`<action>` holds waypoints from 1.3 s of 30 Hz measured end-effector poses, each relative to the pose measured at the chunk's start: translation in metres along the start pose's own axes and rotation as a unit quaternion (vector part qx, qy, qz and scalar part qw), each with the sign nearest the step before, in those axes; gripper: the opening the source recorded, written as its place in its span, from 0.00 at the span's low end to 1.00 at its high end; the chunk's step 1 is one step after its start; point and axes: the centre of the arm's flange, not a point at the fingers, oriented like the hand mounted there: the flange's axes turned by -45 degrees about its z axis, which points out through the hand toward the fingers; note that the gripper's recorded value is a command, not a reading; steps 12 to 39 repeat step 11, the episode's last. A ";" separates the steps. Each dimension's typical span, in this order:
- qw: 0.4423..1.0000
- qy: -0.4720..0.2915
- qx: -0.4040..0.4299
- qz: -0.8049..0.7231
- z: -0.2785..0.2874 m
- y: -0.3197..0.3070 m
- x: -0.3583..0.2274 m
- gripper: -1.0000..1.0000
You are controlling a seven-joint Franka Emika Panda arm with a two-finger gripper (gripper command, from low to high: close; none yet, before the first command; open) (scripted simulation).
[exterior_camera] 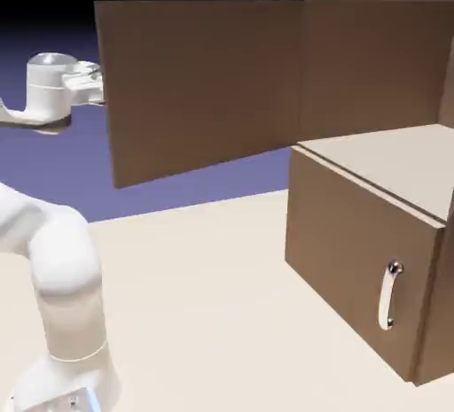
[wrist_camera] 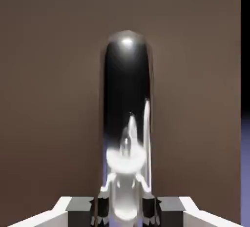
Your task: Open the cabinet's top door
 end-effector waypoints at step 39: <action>0.997 0.000 -0.080 0.000 -0.070 -0.029 0.000 0.00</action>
